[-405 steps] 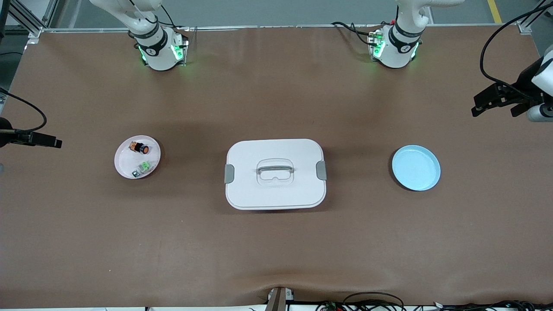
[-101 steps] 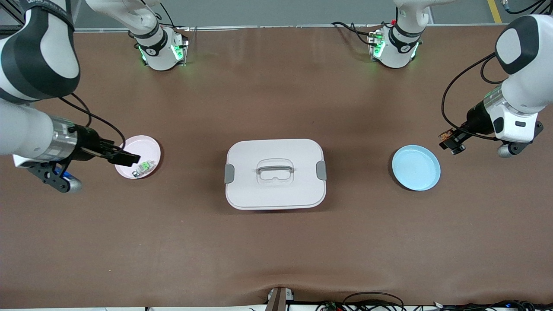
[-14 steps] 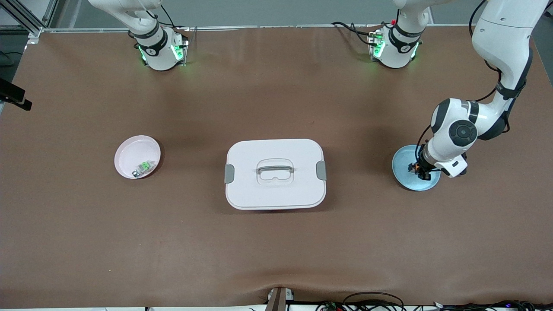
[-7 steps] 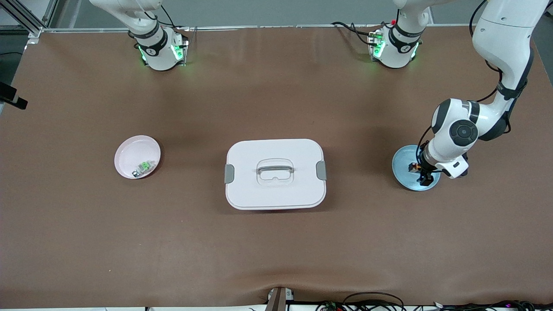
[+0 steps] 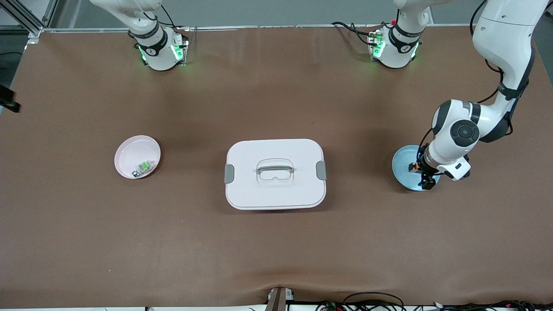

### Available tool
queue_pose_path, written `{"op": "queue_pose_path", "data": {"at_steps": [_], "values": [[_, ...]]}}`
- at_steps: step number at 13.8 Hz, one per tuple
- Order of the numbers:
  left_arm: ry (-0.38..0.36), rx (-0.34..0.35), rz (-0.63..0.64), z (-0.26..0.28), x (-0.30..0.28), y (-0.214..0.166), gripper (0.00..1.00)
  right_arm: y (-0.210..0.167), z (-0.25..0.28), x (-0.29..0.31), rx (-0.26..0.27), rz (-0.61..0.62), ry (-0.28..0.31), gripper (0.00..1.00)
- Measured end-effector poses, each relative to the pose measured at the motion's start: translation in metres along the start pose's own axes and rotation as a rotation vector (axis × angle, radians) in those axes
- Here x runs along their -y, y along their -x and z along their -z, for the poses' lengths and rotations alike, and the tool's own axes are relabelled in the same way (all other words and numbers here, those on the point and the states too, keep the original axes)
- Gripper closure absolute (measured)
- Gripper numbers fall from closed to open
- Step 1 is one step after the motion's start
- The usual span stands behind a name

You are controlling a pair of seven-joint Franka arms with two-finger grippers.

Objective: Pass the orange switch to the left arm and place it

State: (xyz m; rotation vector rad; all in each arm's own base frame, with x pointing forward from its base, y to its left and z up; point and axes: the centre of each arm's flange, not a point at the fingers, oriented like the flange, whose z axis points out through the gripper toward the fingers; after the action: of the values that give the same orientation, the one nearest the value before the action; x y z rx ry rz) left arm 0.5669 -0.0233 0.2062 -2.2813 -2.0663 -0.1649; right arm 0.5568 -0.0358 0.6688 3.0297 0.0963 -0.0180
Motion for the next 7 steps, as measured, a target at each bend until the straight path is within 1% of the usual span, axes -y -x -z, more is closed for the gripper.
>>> {"op": "queue_pose_path", "data": {"at_steps": [1, 2, 3, 4, 5, 7], "values": [[0.0, 0.0, 0.004, 0.0, 0.0, 0.0, 0.0, 0.0, 0.0, 0.006, 0.0, -0.012, -0.04, 0.0], [0.002, 0.0, 0.01, 0.001, -0.001, 0.0, 0.0, 0.004, -0.002, -0.01, 0.002, -0.053, -0.147, 0.0], [0.006, 0.0, 0.014, 0.002, -0.002, 0.0, 0.0, 0.011, -0.006, -0.044, -0.006, -0.104, -0.245, 0.0], [0.011, -0.001, 0.018, 0.004, -0.004, 0.001, 0.0, 0.02, -0.008, -0.078, -0.019, -0.14, -0.285, 0.0], [0.016, -0.001, 0.029, 0.006, -0.007, 0.002, 0.0, 0.026, -0.01, -0.097, -0.024, -0.157, -0.296, 0.0], [0.018, -0.006, 0.048, 0.011, -0.012, 0.002, 0.0, 0.026, -0.009, -0.095, -0.023, -0.152, -0.298, 0.0]]}}
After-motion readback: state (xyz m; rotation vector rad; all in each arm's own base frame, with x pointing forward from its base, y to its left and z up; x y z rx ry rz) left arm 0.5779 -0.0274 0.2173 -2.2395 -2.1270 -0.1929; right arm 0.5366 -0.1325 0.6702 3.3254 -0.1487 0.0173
